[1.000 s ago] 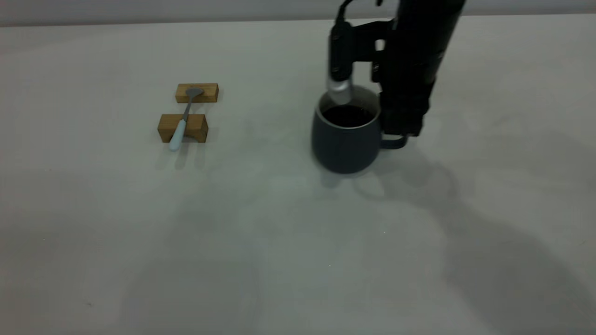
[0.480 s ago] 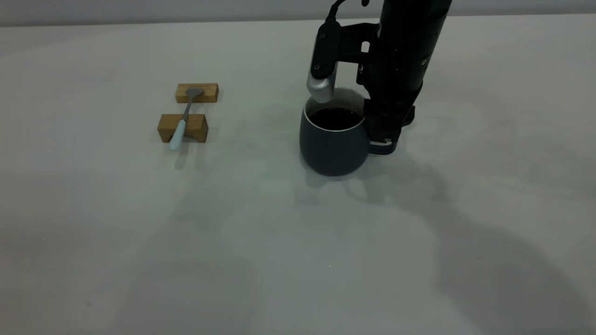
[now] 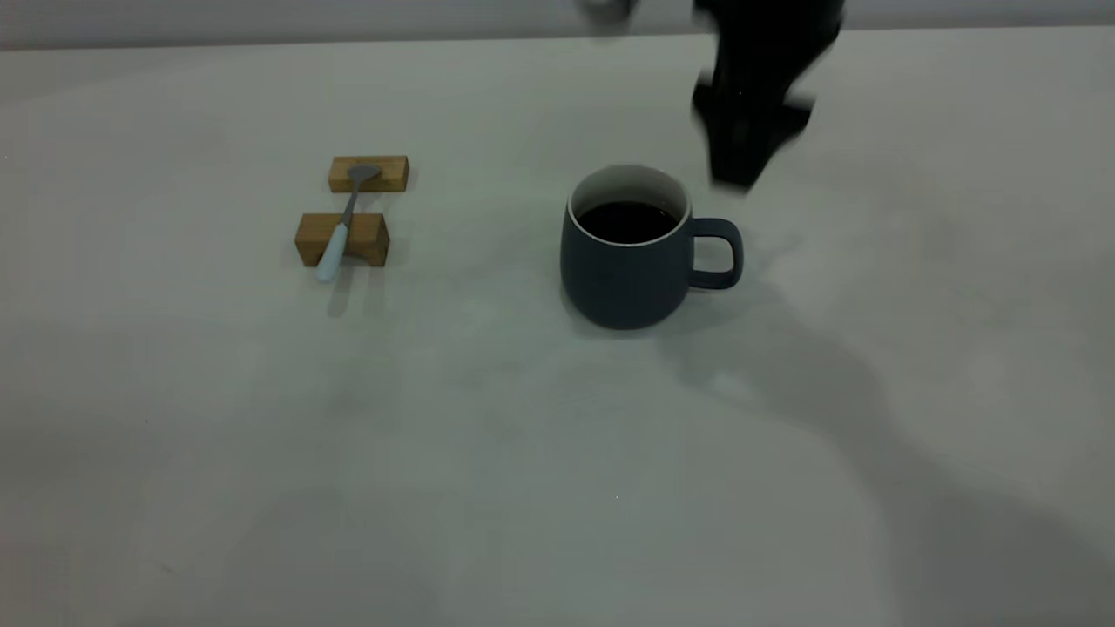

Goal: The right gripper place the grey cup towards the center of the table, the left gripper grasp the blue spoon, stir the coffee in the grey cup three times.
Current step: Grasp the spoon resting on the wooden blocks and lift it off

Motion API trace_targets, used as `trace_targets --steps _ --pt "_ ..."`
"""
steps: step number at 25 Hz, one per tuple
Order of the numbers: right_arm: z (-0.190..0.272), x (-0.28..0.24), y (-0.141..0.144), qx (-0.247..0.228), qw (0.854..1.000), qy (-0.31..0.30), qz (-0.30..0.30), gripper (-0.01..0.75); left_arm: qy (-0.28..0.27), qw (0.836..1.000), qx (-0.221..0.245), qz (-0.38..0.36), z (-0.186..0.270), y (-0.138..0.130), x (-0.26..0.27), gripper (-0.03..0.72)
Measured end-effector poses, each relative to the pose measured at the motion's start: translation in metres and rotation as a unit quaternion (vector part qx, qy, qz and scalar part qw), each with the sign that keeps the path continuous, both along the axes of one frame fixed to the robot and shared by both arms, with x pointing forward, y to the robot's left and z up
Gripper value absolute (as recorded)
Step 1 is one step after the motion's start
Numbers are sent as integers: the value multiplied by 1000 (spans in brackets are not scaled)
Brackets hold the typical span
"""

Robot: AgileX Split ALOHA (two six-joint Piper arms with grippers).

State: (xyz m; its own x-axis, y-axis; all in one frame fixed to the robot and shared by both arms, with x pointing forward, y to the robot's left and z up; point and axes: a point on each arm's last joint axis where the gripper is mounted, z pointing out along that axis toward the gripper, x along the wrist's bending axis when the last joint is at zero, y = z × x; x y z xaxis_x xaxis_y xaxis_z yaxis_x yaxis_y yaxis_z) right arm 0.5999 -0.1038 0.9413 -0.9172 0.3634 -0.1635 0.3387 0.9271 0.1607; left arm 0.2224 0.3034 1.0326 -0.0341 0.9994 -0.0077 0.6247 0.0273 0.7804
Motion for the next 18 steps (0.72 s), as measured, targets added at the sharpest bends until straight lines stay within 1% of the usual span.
trace_targets --steps 5,9,13,16,18 --pt "87 -35 -19 21 997 0 -74 726 0 1000 0 0 0 0 0 405" --pt "139 -68 -37 31 992 3 -119 723 0 1000 0 0 0 0 0 405" --pt "174 -96 -50 75 985 -21 -156 717 0 1000 0 0 0 0 0 405" --pt "187 -123 -63 102 979 -26 -174 714 0 1000 0 0 0 0 0 405" --pt "189 -144 -73 112 976 -25 -185 713 0 1000 0 0 0 0 0 405"
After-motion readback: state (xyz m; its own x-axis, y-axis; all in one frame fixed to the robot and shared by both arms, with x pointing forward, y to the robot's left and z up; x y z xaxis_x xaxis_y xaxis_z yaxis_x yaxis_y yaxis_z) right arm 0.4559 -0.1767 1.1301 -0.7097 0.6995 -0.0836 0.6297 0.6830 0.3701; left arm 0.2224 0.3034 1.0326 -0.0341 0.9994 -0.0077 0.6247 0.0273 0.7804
